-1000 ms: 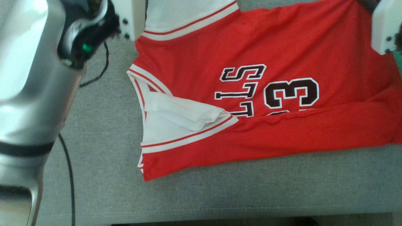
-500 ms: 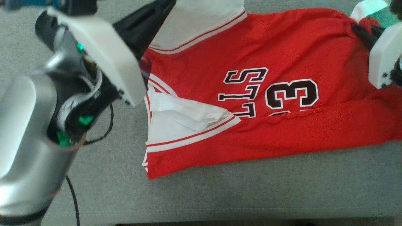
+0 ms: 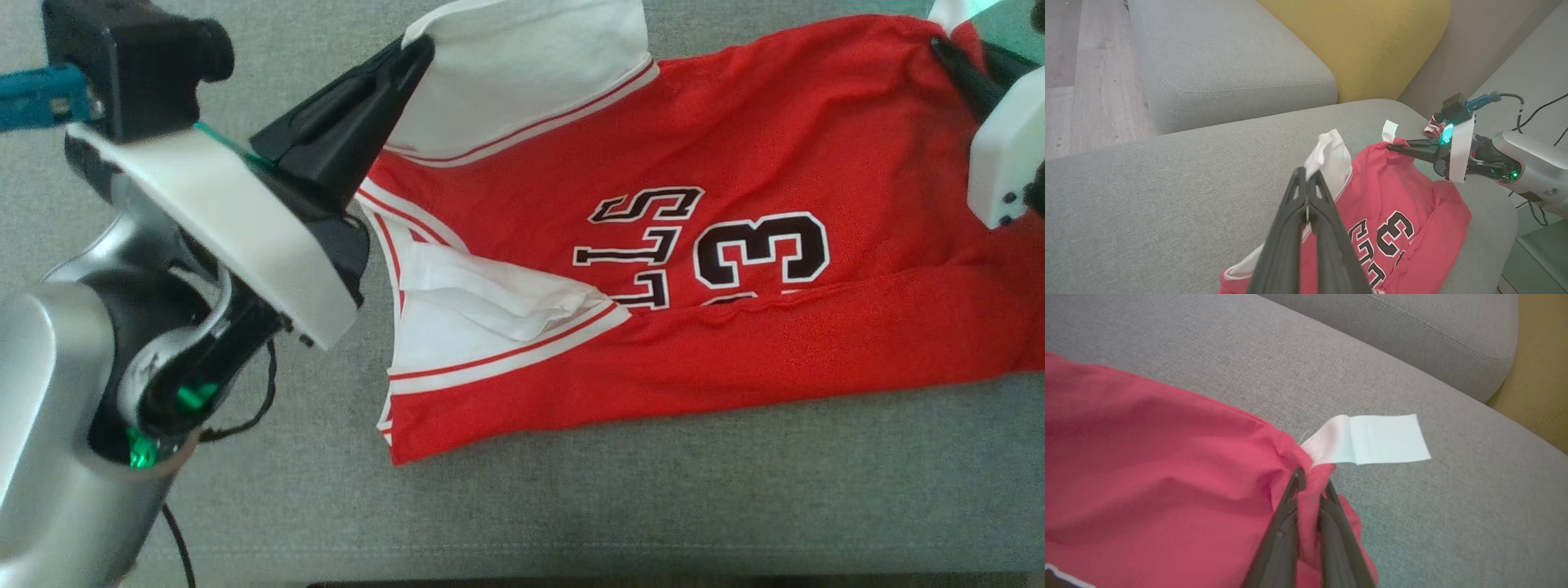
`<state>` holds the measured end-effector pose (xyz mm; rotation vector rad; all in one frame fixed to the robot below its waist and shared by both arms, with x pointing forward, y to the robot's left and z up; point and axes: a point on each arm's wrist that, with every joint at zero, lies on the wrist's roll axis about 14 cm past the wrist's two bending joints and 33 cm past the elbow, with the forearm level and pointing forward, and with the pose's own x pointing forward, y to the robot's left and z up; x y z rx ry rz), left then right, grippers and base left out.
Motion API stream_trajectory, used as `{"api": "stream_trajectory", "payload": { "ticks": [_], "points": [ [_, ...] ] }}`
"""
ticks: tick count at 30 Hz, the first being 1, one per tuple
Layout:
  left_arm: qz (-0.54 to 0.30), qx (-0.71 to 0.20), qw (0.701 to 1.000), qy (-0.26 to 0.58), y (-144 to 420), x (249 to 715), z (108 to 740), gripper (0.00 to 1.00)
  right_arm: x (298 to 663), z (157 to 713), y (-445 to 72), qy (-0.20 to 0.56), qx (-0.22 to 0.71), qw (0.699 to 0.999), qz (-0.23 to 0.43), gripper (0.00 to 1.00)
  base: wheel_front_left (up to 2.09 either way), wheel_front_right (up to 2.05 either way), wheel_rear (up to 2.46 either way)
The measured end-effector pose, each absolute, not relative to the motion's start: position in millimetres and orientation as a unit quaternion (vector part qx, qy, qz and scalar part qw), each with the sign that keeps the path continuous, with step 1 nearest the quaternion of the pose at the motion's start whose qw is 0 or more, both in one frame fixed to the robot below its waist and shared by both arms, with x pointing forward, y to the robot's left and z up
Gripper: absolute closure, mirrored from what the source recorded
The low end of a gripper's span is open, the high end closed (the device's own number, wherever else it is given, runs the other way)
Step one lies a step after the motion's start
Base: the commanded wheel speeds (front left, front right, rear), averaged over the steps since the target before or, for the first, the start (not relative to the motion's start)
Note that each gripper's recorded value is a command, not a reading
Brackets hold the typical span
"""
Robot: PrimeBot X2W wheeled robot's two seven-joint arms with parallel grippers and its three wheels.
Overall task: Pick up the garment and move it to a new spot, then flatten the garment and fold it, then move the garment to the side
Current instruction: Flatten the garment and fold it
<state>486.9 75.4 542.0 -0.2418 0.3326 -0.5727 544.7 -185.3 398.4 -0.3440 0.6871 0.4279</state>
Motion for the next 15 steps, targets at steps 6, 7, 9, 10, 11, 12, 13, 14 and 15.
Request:
{"api": "stream_trajectory", "payload": {
  "ticks": [6, 7, 9, 10, 11, 12, 13, 14, 15],
  "points": [
    [-0.284, -0.127, 0.938, 0.153, 73, 475, 549, 1.0, 537, 400, -190, 0.324, -0.169, 0.908, 0.203, 1.0, 0.0, 0.0, 0.0],
    [-0.283, -0.13, 0.938, 0.153, 73, 472, 549, 1.0, 535, 400, -190, 0.322, -0.17, 0.909, 0.202, 1.0, 0.0, 0.0, 0.0],
    [-0.28, -0.14, 0.937, 0.155, 74, 467, 548, 1.0, 533, 402, -192, 0.315, -0.17, 0.912, 0.2, 1.0, 0.0, 0.0, 0.0],
    [-0.278, -0.145, 0.937, 0.154, 75, 464, 549, 1.0, 531, 402, -194, 0.314, -0.169, 0.913, 0.198, 1.0, 0.0, 0.0, 0.0],
    [-0.275, -0.149, 0.937, 0.153, 76, 462, 550, 1.0, 530, 403, -194, 0.311, -0.168, 0.914, 0.198, 1.0, 0.0, 0.0, 0.0],
    [-0.274, -0.151, 0.937, 0.154, 76, 459, 549, 1.0, 528, 403, -196, 0.309, -0.168, 0.916, 0.196, 1.0, 0.0, 0.0, 0.0],
    [-0.27, -0.155, 0.938, 0.154, 77, 457, 548, 1.0, 527, 403, -197, 0.307, -0.17, 0.916, 0.195, 1.0, 0.0, 0.0, 0.0],
    [-0.27, -0.157, 0.937, 0.157, 77, 454, 547, 1.0, 526, 403, -198, 0.305, -0.172, 0.916, 0.194, 1.0, 0.0, 0.0, 0.0],
    [-0.27, -0.16, 0.936, 0.159, 77, 451, 546, 1.0, 525, 404, -199, 0.301, -0.173, 0.918, 0.194, 1.0, 0.0, 0.0, 0.0]
  ]
}}
